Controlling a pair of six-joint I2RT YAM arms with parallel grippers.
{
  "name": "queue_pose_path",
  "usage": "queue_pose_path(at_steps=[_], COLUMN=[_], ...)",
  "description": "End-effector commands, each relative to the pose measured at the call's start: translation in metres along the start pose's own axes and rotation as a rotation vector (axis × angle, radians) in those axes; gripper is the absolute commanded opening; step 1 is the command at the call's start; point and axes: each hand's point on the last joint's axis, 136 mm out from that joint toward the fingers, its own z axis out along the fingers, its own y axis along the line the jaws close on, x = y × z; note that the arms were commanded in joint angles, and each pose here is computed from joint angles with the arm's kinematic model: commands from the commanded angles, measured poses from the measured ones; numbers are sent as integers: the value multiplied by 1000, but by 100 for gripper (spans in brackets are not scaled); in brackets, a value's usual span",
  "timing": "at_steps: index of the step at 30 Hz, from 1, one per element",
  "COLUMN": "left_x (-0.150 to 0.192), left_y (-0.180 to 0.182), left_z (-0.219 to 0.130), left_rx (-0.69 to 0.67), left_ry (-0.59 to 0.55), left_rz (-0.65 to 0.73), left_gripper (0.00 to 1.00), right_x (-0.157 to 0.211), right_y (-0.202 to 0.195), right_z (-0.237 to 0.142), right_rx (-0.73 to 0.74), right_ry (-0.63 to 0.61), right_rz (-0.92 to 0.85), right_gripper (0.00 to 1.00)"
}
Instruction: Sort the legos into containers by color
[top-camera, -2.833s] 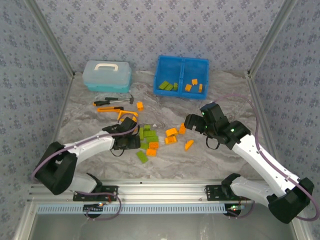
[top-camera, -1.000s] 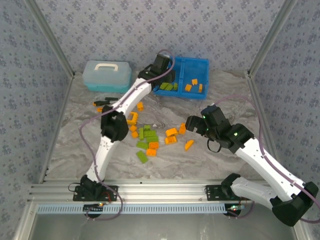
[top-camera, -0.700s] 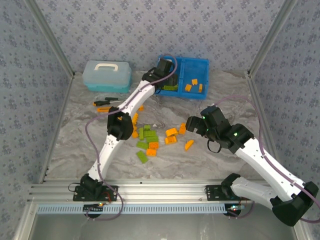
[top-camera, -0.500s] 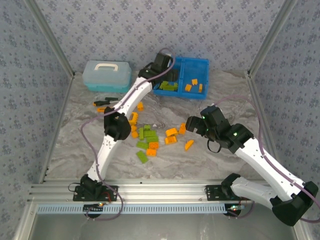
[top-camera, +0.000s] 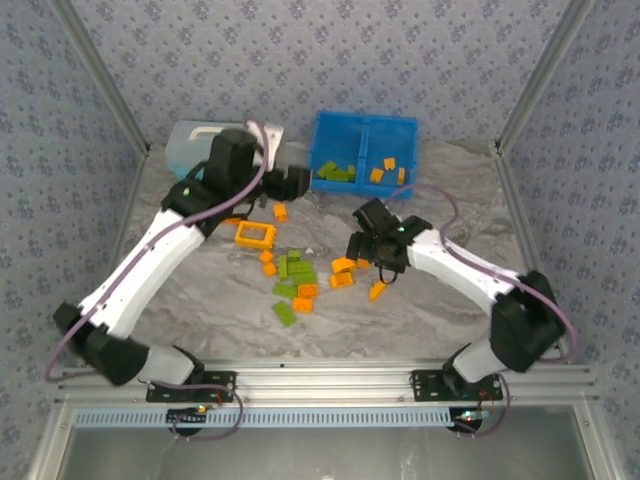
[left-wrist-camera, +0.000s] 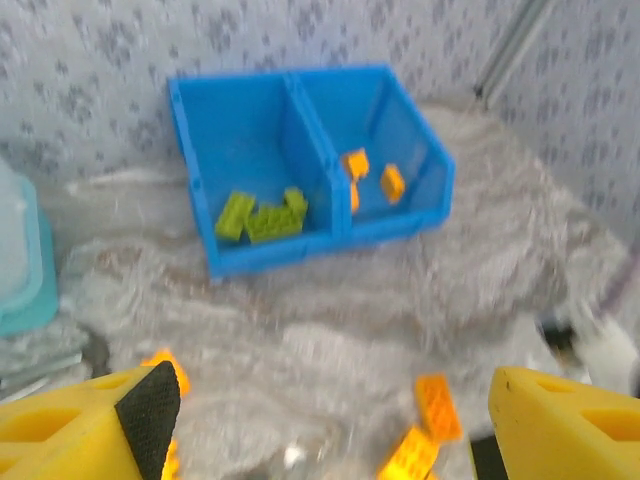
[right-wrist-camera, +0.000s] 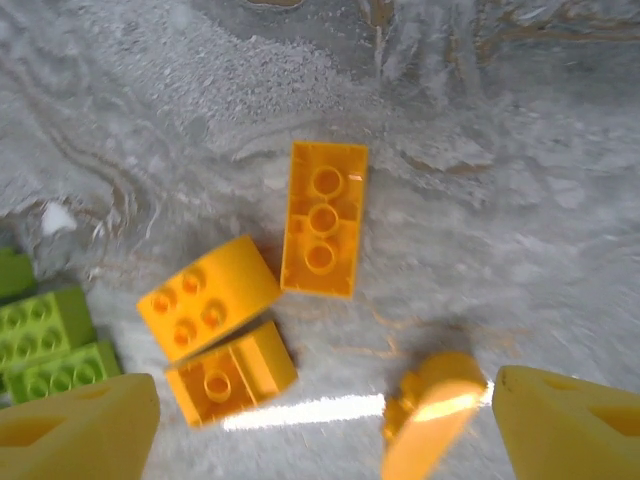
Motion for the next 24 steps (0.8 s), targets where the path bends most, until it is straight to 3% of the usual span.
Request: queue_pose_path(at_steps=[1,5,9,16,20,24], left_x=[52,94,126,139,134,128], left_y=[-1,0,11,17,19,15], left_z=[-3,-24,-30,-34,-32,-35], left_rx=[45,80,44,26,15,29], left_ry=[79,112,135,118,103,90], left_rz=[56,18,-4,-38,-39,-40], left_gripper=[83,85,91,97,98,99], right_x=[-14,-19,-16,3,4,-21], right_y=[8,19,18,-3,-10,-9], right_z=[22,56,79,95,88,47], right_rx=[29,56,93,172,184,146], right_ry=[-1,37,54,89,75,-22], right_rz=[72,115,137,126,116,101], right_gripper=[87,82,70,46,30,28])
